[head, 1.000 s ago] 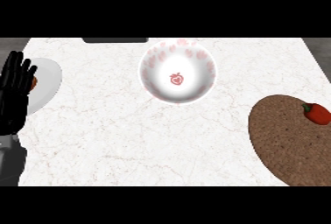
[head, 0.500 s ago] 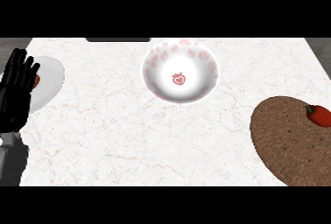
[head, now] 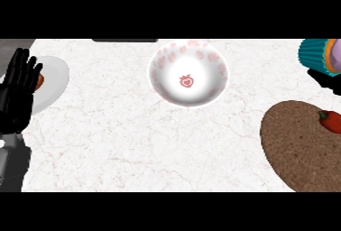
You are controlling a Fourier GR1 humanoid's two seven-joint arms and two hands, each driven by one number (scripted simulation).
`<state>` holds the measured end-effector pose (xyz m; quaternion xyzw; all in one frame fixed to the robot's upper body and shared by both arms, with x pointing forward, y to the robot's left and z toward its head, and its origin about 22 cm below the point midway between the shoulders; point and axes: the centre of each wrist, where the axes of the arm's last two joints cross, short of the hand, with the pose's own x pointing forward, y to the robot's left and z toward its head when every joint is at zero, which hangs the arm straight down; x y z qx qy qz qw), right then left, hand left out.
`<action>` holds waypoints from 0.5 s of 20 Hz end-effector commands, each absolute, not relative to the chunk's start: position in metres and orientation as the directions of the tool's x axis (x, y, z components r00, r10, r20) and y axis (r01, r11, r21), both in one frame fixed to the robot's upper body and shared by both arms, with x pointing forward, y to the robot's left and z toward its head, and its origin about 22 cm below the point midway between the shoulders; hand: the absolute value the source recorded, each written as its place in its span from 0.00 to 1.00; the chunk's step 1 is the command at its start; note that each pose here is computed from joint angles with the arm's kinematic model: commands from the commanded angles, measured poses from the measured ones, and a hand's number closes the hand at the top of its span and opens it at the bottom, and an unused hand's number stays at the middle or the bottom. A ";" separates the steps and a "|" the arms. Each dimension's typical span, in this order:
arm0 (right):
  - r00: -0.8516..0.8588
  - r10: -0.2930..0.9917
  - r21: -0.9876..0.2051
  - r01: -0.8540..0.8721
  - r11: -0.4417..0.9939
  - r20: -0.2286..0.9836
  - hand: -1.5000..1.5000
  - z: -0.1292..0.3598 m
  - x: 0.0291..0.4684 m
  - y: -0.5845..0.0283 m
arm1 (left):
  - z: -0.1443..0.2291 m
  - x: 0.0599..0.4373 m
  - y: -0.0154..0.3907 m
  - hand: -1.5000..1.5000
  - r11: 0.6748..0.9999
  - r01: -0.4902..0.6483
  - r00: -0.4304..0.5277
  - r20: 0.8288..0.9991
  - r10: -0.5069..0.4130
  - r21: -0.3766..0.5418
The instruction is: Pick the cupcake from the placemat and place it in the bowl
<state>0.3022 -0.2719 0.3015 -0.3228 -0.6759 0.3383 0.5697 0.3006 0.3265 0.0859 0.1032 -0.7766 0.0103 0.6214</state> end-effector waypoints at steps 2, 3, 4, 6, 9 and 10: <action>-0.126 0.832 -0.840 -0.024 0.541 0.540 1.00 0.296 0.340 -0.217 | 0.093 0.299 0.336 0.50 0.980 -0.169 -0.217 0.966 -0.138 0.102; -0.143 0.830 -0.841 -0.055 0.538 0.540 1.00 0.283 0.336 -0.206 | 0.082 0.305 0.312 0.50 0.978 -0.179 -0.198 0.969 -0.146 0.111; -0.129 0.821 -0.830 -0.056 0.554 0.557 1.00 0.298 0.342 -0.204 | 0.087 0.295 0.325 0.50 0.978 -0.170 -0.196 0.969 -0.154 0.121; -0.131 0.828 -0.838 -0.075 0.540 0.545 1.00 0.286 0.344 -0.170 | 0.076 0.295 0.323 0.50 0.980 -0.163 -0.195 0.971 -0.142 0.110; -0.130 0.833 -0.842 -0.128 0.524 0.538 1.00 0.263 0.367 -0.153 | 0.085 0.308 0.316 0.50 0.982 -0.159 -0.216 0.967 -0.137 0.104; -0.107 0.826 -0.830 -0.153 0.536 0.553 1.00 0.253 0.367 -0.145 | 0.104 0.301 0.320 0.50 0.978 -0.169 -0.230 0.960 -0.157 0.120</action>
